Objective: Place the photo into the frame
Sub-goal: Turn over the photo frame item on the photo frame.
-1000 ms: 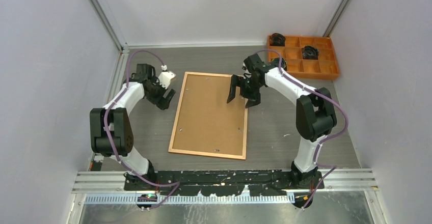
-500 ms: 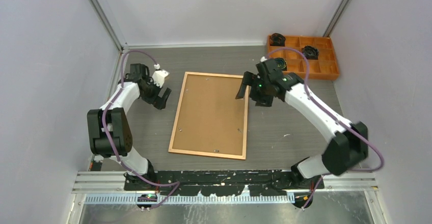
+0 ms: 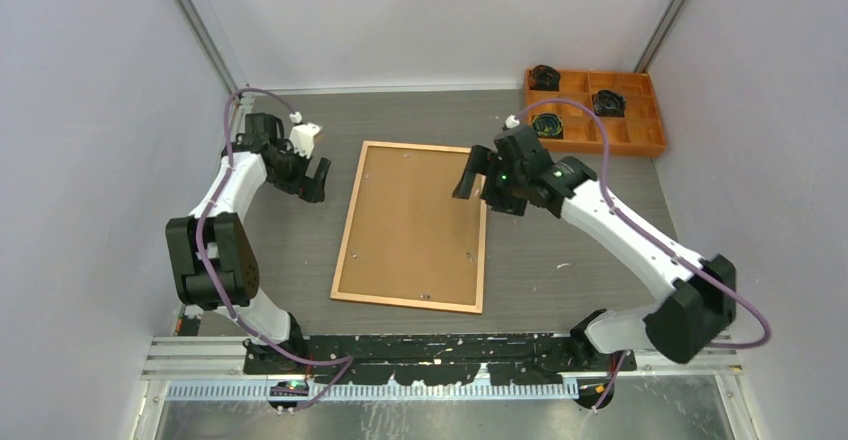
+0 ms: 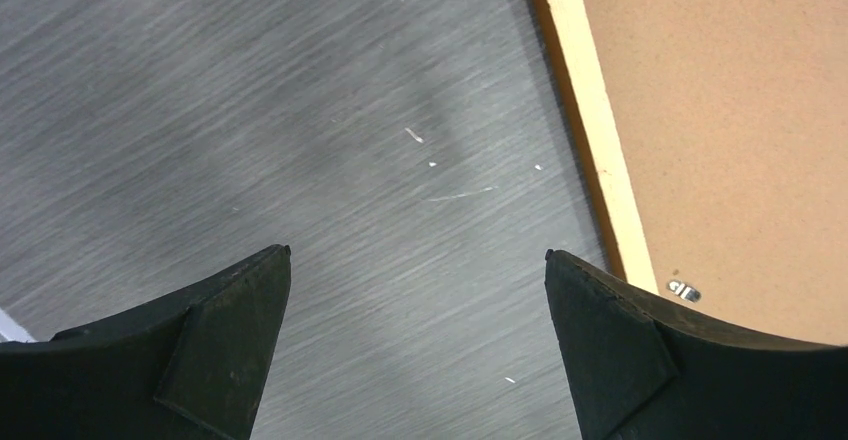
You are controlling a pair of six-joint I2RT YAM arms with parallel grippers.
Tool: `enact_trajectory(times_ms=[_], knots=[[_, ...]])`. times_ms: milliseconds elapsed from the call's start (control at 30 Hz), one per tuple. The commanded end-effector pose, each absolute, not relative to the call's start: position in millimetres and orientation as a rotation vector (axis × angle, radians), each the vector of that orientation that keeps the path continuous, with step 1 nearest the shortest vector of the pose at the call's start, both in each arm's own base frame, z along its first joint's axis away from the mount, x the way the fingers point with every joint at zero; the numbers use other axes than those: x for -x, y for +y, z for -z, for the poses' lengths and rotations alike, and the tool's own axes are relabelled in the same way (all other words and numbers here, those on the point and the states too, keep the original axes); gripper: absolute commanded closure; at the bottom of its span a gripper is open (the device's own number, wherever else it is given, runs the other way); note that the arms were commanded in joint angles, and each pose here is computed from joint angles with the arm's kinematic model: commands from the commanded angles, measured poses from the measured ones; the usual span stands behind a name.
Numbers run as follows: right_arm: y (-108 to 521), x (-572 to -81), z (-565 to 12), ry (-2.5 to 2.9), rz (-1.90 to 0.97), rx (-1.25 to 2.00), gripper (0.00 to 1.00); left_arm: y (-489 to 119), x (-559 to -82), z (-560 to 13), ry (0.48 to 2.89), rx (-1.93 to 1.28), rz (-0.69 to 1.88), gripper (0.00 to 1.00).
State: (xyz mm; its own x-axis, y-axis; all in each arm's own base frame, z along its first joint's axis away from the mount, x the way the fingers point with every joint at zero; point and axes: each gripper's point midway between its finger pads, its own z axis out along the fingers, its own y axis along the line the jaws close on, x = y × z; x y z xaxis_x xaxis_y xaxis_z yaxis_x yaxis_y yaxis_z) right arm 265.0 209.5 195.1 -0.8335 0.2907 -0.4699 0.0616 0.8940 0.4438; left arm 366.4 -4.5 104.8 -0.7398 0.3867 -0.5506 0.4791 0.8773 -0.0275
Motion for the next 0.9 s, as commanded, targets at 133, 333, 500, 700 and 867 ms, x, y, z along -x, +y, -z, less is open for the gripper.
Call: enact_trajectory(times_ms=[133,333,500,700,867], knots=[[301,-316,-186,2.323,-0.936,-0.211,0.00,-23,-349,-120,2.513,-0.613,0.396,0.00],[381,-298,-159,2.319,-0.833,0.068,0.21,-52,-332,-103,2.558,-0.636,0.584,0.11],[444,-284,-131,2.341,-0.910,0.183,0.23,-66,-331,-89,2.613,-0.669,0.637,0.25],[496,-267,-104,2.364,-1.005,0.272,0.38,-71,-330,-80,2.645,-0.684,0.695,0.49],[517,-255,-83,2.395,-1.038,0.299,0.50,-76,-326,-77,2.642,-0.698,0.744,0.53]])
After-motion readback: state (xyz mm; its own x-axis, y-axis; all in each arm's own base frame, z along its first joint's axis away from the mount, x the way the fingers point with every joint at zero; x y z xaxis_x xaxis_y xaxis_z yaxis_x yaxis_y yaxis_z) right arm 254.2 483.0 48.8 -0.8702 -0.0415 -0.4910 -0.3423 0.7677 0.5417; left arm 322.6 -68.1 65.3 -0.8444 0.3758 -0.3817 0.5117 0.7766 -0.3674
